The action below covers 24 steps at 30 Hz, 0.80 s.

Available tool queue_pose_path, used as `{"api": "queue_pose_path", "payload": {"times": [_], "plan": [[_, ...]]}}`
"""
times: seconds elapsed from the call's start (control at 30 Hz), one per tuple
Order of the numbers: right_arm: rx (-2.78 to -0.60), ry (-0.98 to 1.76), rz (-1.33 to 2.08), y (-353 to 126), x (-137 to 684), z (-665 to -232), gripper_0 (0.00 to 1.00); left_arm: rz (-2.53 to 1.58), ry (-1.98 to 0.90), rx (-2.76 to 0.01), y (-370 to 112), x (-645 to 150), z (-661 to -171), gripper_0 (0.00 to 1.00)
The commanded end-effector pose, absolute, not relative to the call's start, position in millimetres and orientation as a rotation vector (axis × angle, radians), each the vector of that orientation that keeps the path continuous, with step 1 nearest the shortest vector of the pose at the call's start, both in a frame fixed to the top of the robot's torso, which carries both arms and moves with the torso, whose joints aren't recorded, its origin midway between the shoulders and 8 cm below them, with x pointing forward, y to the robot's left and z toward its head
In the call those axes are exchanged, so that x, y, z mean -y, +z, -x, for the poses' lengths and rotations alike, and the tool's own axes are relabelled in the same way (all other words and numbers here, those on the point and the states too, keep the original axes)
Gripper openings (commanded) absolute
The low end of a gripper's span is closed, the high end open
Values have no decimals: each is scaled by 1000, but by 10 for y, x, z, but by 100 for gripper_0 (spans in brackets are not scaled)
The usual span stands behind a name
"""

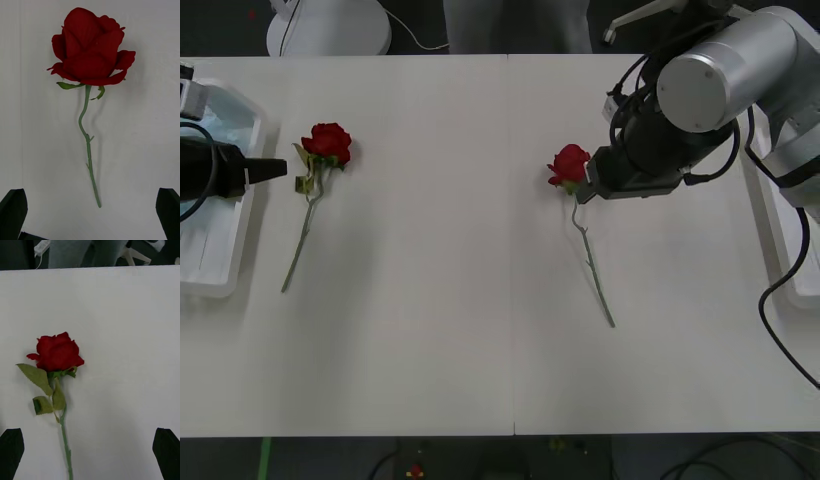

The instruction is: Put the red flowers into the right box and the blue flowers into the left box

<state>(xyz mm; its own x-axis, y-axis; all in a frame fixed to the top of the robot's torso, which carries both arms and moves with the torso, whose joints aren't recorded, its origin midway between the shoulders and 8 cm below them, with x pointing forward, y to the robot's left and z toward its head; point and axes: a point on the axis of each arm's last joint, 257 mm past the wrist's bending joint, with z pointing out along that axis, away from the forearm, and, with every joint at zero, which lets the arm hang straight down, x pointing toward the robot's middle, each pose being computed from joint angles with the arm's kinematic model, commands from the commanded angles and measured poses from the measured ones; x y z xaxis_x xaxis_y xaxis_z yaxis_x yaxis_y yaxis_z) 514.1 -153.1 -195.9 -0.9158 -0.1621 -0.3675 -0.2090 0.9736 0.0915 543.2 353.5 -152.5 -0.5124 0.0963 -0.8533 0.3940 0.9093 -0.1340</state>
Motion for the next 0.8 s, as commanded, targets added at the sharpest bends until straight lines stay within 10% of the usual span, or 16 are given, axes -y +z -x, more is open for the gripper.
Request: {"api": "queue_pose_path", "payload": {"times": [0.03,0.8], "plan": [[-2687,137,246,-1836,1312,-5388,99,-230,-291,-2212,-1540,-3870,-5400,100],[-2666,69,198,-2476,1176,-5750,99,-544,-43,-2525,-2082,-3501,-5649,100]]}}
